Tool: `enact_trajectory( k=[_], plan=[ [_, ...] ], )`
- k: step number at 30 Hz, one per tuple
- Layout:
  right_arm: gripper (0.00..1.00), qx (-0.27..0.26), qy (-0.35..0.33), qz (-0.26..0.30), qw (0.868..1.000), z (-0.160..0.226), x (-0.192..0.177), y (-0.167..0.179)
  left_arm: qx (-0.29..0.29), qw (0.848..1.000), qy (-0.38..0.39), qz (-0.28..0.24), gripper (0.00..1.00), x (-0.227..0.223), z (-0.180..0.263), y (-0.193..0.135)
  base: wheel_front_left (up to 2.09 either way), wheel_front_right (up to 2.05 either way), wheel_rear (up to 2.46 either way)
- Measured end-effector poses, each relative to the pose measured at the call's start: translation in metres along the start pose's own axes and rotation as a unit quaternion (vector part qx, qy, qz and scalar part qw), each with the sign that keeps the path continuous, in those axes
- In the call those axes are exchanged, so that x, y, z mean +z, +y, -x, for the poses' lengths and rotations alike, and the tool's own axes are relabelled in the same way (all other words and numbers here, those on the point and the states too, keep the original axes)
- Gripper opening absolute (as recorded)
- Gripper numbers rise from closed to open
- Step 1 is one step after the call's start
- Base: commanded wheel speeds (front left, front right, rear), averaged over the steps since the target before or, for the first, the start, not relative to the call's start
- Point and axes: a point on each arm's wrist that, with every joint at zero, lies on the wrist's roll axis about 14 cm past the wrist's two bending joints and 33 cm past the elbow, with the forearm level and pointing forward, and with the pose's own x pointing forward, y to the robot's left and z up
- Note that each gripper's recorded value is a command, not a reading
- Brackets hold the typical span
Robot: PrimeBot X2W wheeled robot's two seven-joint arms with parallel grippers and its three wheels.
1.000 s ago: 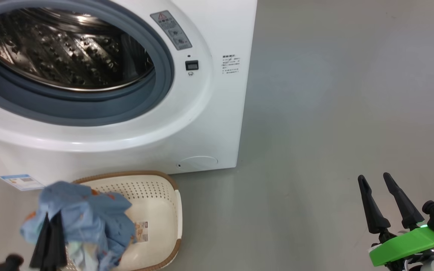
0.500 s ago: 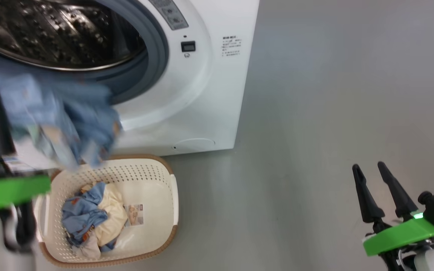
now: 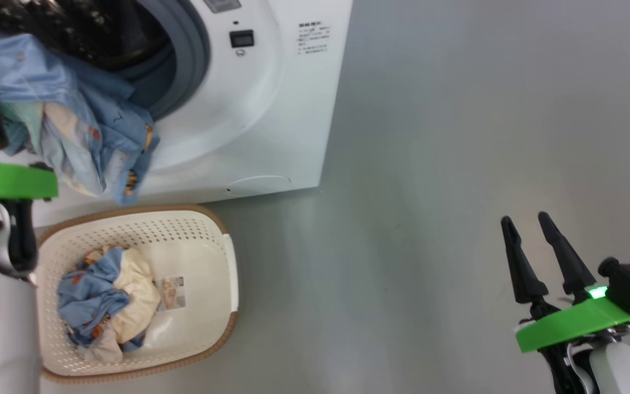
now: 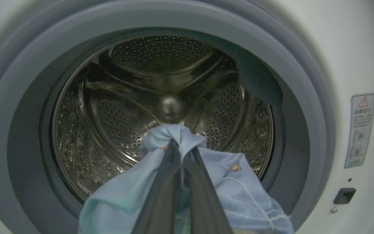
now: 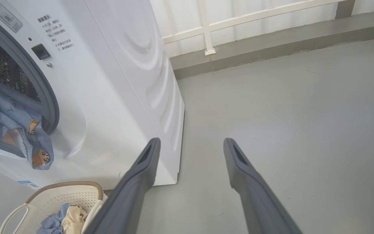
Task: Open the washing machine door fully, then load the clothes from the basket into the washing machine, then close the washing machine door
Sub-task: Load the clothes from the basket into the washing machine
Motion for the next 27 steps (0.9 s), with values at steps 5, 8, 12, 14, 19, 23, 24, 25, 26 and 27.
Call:
enact_trajectory(
  k=[5,8,12,14,19,23,24,25,26,27],
  plan=[
    [1.0,-0.003,0.002,-0.002,1.0,-0.004,-0.003,-0.001,0.003,0.999,0.05,-0.005,0.0,-0.035,-0.014,0.006,0.0,0.0,0.0],
    [1.0,-0.007,0.003,-0.001,1.0,-0.006,-0.004,-0.003,0.004,0.997,0.073,-0.008,0.0,-0.052,-0.022,0.009,0.0,0.0,0.0],
    [1.0,-0.015,0.012,-0.002,1.0,-0.006,-0.011,-0.008,0.005,0.996,0.092,-0.01,0.0,-0.066,-0.036,0.011,0.0,0.0,0.0],
    [1.0,-0.018,0.015,-0.001,1.0,-0.007,-0.013,-0.009,0.006,0.994,0.11,-0.01,0.0,-0.079,-0.04,0.011,0.0,0.0,0.0],
    [1.0,-0.017,0.014,-0.002,1.0,-0.013,-0.014,-0.008,0.003,0.989,0.146,-0.015,0.0,-0.104,-0.051,0.011,0.0,0.0,0.0],
    [1.0,-0.024,0.023,-0.006,0.999,-0.012,-0.022,-0.009,-0.001,0.99,0.139,-0.016,0.0,-0.104,-0.072,0.009,0.0,0.0,0.0],
    [1.0,-0.026,0.025,-0.006,0.999,-0.012,-0.024,-0.011,-0.002,0.991,0.134,-0.015,0.0,-0.102,-0.077,0.008,0.0,0.0,0.0],
    [1.0,-0.027,0.027,-0.005,0.999,-0.012,-0.025,-0.012,-0.002,0.992,0.129,-0.014,0.0,-0.101,-0.083,0.008,0.0,0.0,0.0],
    [1.0,-0.029,0.027,-0.005,0.999,-0.014,-0.026,-0.013,-0.003,0.992,0.123,-0.014,0.0,-0.099,-0.088,0.008,0.0,0.0,0.0],
    [1.0,-0.029,0.026,-0.004,0.999,-0.016,-0.025,-0.013,-0.003,0.993,0.117,-0.014,0.0,-0.097,-0.093,0.008,0.0,0.0,0.0]
  ],
)
